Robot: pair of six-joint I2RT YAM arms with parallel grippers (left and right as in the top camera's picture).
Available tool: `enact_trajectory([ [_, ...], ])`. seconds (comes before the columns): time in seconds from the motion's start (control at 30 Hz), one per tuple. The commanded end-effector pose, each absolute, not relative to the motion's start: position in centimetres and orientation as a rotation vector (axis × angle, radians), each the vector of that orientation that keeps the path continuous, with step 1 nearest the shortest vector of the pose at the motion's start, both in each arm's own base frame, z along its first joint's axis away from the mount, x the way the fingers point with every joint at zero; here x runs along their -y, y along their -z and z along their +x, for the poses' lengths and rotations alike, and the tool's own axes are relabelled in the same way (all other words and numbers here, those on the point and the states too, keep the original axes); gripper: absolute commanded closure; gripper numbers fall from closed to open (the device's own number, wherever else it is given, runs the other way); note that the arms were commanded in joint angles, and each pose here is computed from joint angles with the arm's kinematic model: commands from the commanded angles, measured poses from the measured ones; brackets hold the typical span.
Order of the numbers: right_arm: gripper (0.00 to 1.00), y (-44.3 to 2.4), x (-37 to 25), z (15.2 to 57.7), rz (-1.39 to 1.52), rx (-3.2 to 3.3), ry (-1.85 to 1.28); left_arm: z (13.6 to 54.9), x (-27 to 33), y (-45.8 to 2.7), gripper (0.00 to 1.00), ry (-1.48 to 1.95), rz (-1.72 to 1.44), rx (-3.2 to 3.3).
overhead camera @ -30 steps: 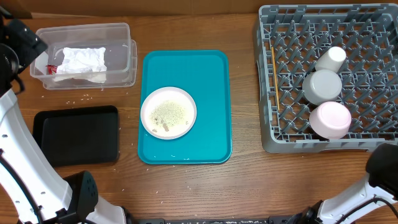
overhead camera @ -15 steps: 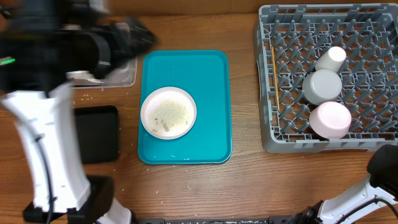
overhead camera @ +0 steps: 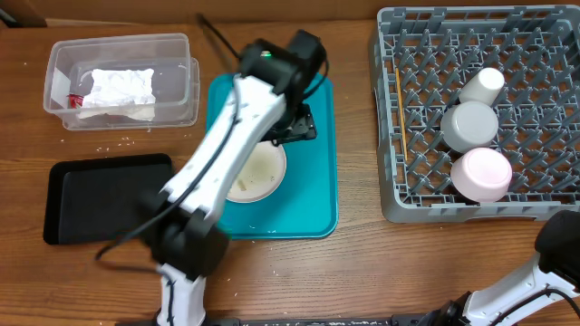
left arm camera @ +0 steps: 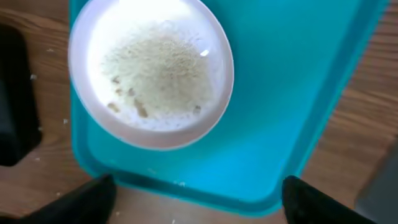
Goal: Sort waste into correct bins and load items into the dishwasher
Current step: 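Reach the left gripper to the white rice plate and grasp its rim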
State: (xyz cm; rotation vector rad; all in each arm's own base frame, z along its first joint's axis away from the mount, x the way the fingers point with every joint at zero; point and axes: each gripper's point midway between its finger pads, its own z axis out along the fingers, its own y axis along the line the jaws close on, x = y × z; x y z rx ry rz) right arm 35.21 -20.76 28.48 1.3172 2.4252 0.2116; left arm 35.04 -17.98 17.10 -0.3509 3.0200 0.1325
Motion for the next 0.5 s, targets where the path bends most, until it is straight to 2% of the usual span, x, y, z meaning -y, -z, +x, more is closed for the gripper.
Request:
enact_trajectory([
  [0.0,0.0,-28.6,20.7,35.4,1.317,-2.415,-0.219,35.9,18.8,-11.2,0.25,-0.251,-0.401,-3.099],
  [0.03,0.0,-28.6,20.7,35.5,1.317,-2.415,-0.22,35.9,19.2,-9.8,0.28,-0.252,-0.404,-3.128],
  [0.33,0.0,-28.6,20.7,35.4,1.317,-2.415,-0.219,36.0,20.8,-1.7,0.36,-0.285,-0.422,-3.256],
  [0.47,0.0,-28.6,20.7,35.5,1.317,-2.414,-0.219,35.7,20.6,0.1,0.47,-0.33,-0.425,-3.285],
])
